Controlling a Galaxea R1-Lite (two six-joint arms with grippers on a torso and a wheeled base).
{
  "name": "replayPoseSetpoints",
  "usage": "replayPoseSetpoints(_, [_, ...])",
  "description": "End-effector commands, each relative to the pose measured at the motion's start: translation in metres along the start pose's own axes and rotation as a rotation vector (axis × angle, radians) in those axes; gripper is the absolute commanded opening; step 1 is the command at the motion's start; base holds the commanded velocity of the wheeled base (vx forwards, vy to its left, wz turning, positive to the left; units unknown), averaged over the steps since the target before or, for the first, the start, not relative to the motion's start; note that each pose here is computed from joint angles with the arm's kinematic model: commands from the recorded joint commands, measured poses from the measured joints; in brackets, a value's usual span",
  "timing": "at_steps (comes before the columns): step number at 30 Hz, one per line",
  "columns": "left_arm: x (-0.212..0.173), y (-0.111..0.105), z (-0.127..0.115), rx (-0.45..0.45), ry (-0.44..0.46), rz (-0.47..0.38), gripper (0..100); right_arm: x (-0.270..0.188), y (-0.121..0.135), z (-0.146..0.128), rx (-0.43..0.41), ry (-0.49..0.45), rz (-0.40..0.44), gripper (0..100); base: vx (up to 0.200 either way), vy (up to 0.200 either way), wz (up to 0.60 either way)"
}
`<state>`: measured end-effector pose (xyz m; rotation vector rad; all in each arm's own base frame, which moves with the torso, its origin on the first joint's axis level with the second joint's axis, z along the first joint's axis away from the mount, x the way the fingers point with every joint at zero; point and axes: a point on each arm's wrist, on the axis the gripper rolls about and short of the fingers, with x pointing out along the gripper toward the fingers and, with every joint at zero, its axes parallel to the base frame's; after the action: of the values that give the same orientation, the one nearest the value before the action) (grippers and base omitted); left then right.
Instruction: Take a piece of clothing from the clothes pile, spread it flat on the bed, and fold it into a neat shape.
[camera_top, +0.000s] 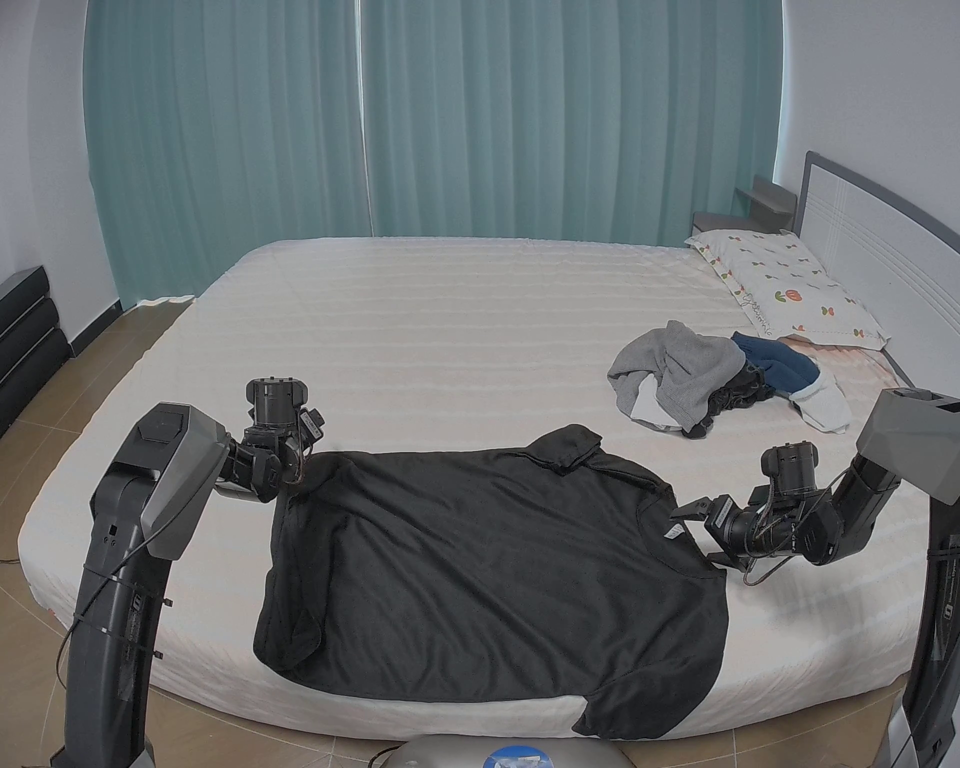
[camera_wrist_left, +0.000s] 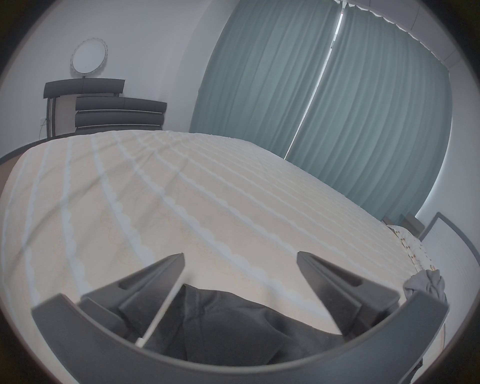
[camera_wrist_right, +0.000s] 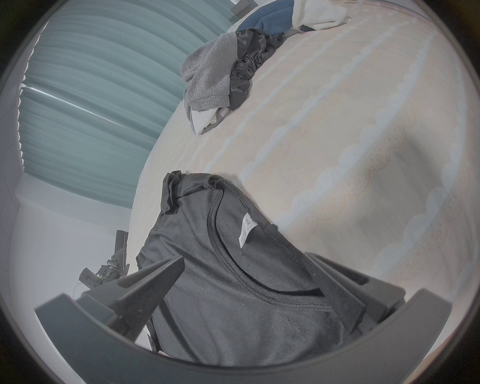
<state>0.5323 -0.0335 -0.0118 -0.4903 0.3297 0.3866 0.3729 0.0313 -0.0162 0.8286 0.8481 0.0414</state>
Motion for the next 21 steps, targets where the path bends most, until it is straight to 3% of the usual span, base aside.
replayPoseSetpoints(1, [-0.002, 0.007, 0.011, -0.044, -0.008, 0.018, 100, 0.0, 0.0, 0.0, 0.001, 0.001, -0.001, 100, 0.0, 0.0, 0.0])
replayPoseSetpoints(8, [-0.042, 0.013, 0.027, -0.094, 0.059, 0.025, 100, 0.0, 0.0, 0.0, 0.001, 0.002, 0.0, 100, 0.0, 0.0, 0.0])
replayPoseSetpoints(12, [-0.084, 0.01, 0.026, -0.149, 0.155, -0.013, 100, 0.0, 0.0, 0.0, 0.001, 0.001, 0.001, 100, 0.0, 0.0, 0.0])
replayPoseSetpoints(15, [-0.125, 0.017, 0.023, -0.186, 0.281, -0.056, 100, 0.0, 0.0, 0.0, 0.003, 0.001, 0.001, 100, 0.0, 0.0, 0.0])
replayPoseSetpoints(17, [-0.13, 0.019, 0.021, -0.189, 0.303, -0.061, 100, -0.001, 0.0, 0.0, 0.004, 0.0, 0.001, 100, 0.0, 0.0, 0.0])
replayPoseSetpoints(18, [-0.16, 0.036, 0.01, -0.202, 0.442, -0.086, 100, -0.001, 0.0, 0.0, 0.004, 0.0, 0.001, 100, 0.0, 0.0, 0.0])
replayPoseSetpoints(21, [-0.181, 0.048, 0.002, -0.211, 0.532, -0.106, 100, -0.001, 0.0, 0.0, 0.004, 0.001, 0.002, 100, 0.0, 0.0, 0.0])
